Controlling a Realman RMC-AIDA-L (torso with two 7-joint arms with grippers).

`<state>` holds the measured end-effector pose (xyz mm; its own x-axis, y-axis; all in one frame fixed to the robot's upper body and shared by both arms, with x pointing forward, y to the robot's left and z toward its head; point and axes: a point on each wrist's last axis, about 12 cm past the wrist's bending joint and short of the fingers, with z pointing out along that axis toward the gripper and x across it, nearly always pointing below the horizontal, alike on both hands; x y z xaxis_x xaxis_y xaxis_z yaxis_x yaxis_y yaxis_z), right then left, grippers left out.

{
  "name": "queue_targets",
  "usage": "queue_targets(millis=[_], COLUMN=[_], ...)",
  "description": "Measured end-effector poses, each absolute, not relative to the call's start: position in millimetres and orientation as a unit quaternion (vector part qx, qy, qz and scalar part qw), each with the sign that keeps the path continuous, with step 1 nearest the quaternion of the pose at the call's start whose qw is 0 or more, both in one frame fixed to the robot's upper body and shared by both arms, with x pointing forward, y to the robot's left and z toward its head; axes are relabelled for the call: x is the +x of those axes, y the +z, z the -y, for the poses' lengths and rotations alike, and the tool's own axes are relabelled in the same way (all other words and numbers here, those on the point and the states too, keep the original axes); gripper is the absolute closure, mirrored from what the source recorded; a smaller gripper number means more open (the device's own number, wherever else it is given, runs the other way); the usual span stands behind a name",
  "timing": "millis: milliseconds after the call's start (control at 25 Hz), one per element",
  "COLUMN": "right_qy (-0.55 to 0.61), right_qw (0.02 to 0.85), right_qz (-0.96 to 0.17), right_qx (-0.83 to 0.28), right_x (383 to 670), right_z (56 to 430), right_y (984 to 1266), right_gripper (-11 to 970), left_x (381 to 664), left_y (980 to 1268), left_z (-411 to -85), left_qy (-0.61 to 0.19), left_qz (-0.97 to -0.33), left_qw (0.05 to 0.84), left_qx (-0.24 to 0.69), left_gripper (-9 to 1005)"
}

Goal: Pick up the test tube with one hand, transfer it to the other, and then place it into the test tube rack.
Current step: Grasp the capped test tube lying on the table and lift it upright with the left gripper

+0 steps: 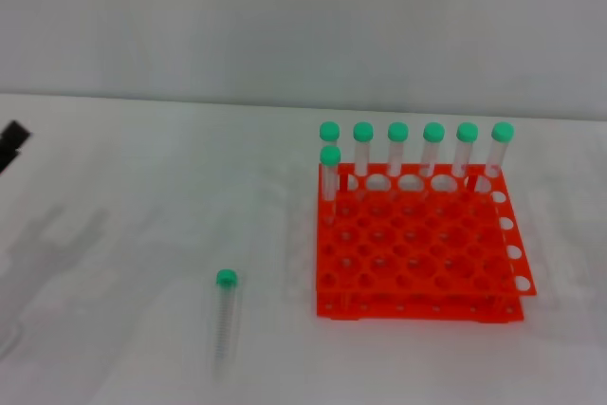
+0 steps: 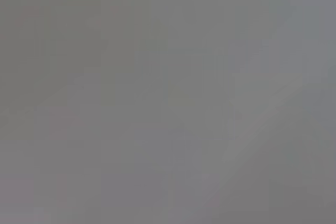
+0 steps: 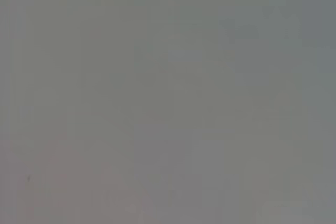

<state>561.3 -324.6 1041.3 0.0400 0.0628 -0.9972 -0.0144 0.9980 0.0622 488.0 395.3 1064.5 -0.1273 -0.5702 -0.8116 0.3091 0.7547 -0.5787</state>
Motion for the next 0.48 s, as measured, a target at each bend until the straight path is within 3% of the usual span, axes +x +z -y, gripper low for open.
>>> queue_targets(millis=[200,480], right_qy=[0.025,0.023], right_qw=[0.728,0.729], right_qz=[-0.685,-0.684], right_qx=[0.017,0.018], right_x=[558.8,559.3], right_z=[326.4,328.5], right_y=[1042.7,1043.5], right_gripper=[226,229], left_x=[508.1,550.8], left_y=[1079.5,1121.2], left_z=[-397.6,-398.6], left_qy=[-0.367,-0.369], left_qz=[-0.716,-0.824], left_qw=[0.589,0.43], left_qx=[-0.07,-0.033], left_gripper=[107,109])
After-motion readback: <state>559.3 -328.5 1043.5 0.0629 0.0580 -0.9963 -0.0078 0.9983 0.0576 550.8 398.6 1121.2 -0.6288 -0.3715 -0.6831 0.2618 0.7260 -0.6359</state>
